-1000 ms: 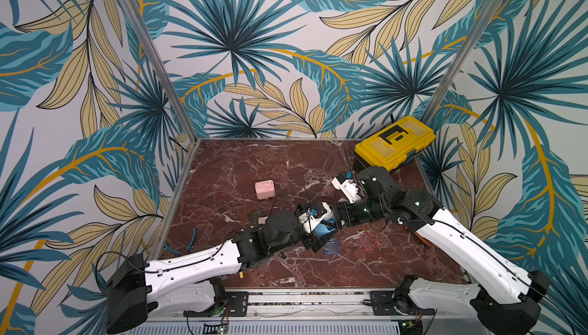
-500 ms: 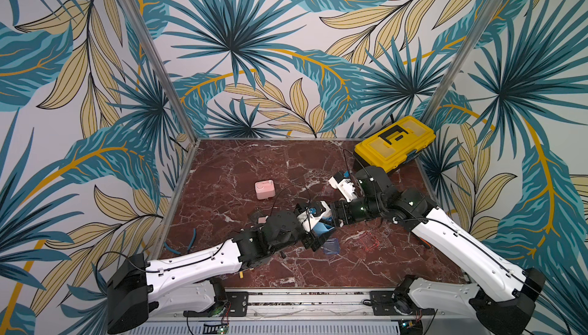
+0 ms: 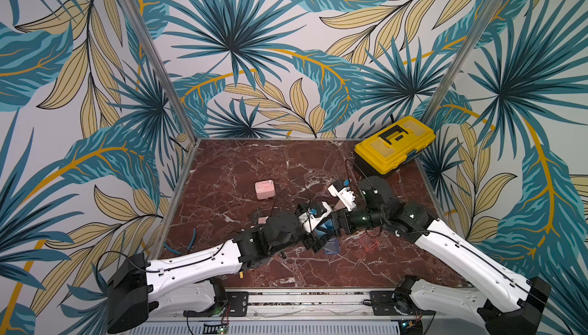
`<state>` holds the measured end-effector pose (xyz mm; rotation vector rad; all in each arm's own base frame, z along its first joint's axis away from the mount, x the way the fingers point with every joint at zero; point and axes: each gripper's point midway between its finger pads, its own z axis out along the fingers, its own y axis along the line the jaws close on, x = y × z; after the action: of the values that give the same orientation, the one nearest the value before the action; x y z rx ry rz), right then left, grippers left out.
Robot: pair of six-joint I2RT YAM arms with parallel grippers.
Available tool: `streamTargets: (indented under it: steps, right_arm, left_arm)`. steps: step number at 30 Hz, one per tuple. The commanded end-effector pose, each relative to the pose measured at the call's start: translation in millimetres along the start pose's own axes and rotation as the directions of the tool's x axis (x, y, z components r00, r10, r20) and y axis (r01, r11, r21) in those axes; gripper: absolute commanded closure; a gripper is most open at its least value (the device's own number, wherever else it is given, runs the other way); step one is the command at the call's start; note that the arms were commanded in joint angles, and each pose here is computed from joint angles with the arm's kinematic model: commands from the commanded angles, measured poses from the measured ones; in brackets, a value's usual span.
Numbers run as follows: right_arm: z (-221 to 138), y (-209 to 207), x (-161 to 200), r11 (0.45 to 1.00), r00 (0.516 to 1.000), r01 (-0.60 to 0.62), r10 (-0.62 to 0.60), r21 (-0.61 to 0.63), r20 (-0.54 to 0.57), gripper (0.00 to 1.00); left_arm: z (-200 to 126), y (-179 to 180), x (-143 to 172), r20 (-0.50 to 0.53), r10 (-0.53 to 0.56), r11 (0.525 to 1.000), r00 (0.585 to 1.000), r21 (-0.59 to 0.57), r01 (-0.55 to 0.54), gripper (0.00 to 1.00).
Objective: Put the tray back into the pencil sharpener
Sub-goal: Pick up the pencil sharpener from the center of the board.
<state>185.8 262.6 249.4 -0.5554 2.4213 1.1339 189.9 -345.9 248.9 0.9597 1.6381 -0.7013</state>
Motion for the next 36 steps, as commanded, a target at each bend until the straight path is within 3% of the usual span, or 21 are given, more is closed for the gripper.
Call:
streamTargets:
  steps: [1,14,20,22,29,36]
  right_arm:
    - [5.8,-3.9,-2.5,1.0,1.0,0.022,-0.022,0.005,0.019,0.2]
    - [19.4,-13.9,2.3,1.0,1.0,-0.024,0.024,0.016,-0.013,0.39]
    - [21.6,-12.1,-1.5,0.999,0.999,-0.038,0.038,0.001,0.003,0.5]
    - [21.5,-11.9,-3.7,0.999,0.999,-0.042,0.042,0.0,0.012,0.53]
    - [19.2,-11.4,-13.0,0.998,0.997,-0.061,0.061,-0.012,0.048,0.61]
    - [0.3,-24.7,-28.9,0.999,0.992,-0.046,0.045,0.006,0.116,0.69]
  left_arm:
    - [-1.1,-2.0,-23.2,0.072,-0.015,1.0,0.997,0.015,0.014,0.38]
    - [4.6,6.9,-21.3,0.058,-0.038,0.999,0.998,-0.037,0.04,0.3]
    - [-3.0,9.9,-22.3,0.072,-0.063,0.997,0.995,-0.05,0.067,0.05]
    - [-8.0,11.4,-22.0,0.08,-0.079,0.995,0.994,-0.048,0.083,0.01]
    - [-30.1,4.9,-20.3,0.105,-0.141,0.99,0.984,0.044,0.137,0.0]
    - [-56.3,10.7,-36.4,0.072,-0.295,0.948,0.953,0.143,0.283,0.0]
